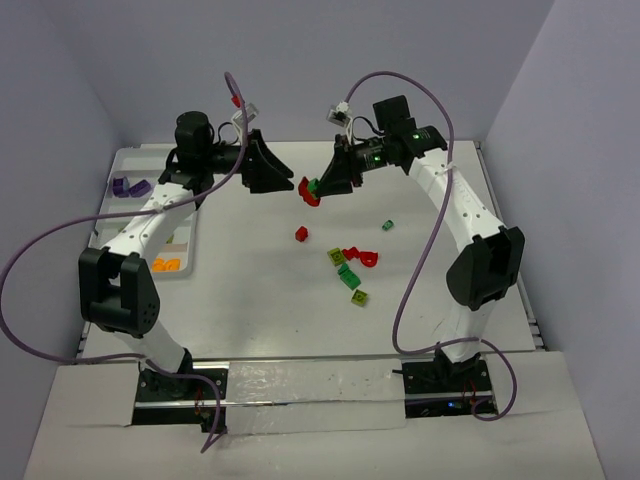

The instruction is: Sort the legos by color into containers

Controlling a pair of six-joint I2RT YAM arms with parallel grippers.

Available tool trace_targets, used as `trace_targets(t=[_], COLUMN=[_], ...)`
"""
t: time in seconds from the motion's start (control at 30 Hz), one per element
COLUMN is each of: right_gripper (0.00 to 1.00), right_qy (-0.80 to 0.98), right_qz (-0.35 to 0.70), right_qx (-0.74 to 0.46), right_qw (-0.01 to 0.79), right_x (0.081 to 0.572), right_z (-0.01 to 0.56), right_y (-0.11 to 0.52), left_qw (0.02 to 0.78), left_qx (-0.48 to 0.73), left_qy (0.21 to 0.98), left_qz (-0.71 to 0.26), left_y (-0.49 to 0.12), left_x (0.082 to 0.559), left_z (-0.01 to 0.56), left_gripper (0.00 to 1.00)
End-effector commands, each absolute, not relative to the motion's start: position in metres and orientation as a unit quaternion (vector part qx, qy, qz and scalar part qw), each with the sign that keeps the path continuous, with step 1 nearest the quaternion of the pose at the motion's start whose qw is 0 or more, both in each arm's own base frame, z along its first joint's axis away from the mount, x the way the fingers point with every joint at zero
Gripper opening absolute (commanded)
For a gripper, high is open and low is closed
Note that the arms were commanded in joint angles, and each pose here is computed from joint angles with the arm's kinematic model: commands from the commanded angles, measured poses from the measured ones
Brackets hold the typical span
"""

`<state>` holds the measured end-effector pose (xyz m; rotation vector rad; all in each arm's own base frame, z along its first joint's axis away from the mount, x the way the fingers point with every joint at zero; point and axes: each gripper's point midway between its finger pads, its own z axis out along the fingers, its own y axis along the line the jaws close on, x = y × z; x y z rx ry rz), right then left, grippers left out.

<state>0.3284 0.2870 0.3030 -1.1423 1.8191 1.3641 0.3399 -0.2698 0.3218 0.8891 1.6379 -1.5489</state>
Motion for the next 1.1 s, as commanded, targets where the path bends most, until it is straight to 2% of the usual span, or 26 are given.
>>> trace_targets(t=[0.0, 0.27, 0.47, 0.5, 0.6, 0.7, 0.8, 0.87, 0.93, 0.97, 1.0, 1.07], right_gripper=[0.0, 0.0, 0.0, 0.0, 0.0, 0.0, 0.0, 0.0, 0.0, 0.0, 0.0, 0.0], right_qy=[0.644, 0.634, 0.631, 0.632, 0.633, 0.638, 0.643, 0.646, 0.648, 0.65, 0.652, 0.655], right_qz=[0.528, 0.53, 0.531, 0.531, 0.527, 0.52, 0.516, 0.51, 0.508, 0.507, 0.504, 0.499], right_qx=[-0.455, -0.464, -0.466, -0.465, -0.465, -0.464, -0.458, -0.452, -0.448, -0.446, -0.443, -0.44], right_qw=[0.315, 0.32, 0.32, 0.32, 0.324, 0.328, 0.333, 0.343, 0.348, 0.349, 0.353, 0.358], right_x=[0.303, 0.294, 0.29, 0.29, 0.291, 0.293, 0.297, 0.303, 0.305, 0.307, 0.309, 0.313], right_z=[0.338, 0.347, 0.351, 0.351, 0.351, 0.349, 0.351, 0.355, 0.357, 0.357, 0.358, 0.359], right_y=[0.291, 0.296, 0.298, 0.298, 0.297, 0.295, 0.29, 0.283, 0.279, 0.277, 0.274, 0.27], left_qw=[0.358, 0.331, 0.325, 0.323, 0.32, 0.305, 0.309, 0.285, 0.295, 0.292, 0.289, 0.287], left_qx=[0.398, 0.417, 0.415, 0.414, 0.415, 0.408, 0.415, 0.403, 0.418, 0.416, 0.411, 0.399], left_qy=[0.586, 0.58, 0.582, 0.583, 0.587, 0.6, 0.607, 0.635, 0.634, 0.641, 0.653, 0.669], left_qz=[-0.608, -0.617, -0.619, -0.62, -0.618, -0.617, -0.603, -0.594, -0.58, -0.575, -0.567, -0.557], left_y=[-0.279, -0.289, -0.289, -0.289, -0.288, -0.286, -0.281, -0.272, -0.267, -0.264, -0.258, -0.25], left_x=[0.323, 0.306, 0.305, 0.305, 0.304, 0.301, 0.301, 0.296, 0.296, 0.296, 0.296, 0.298], left_z=[0.341, 0.335, 0.332, 0.331, 0.327, 0.322, 0.312, 0.295, 0.286, 0.282, 0.274, 0.263], left_gripper=[0.84, 0.8, 0.69, 0.6, 0.43, 0.33, 0.28, 0.18, 0.08, 0.07, 0.01, 0.0])
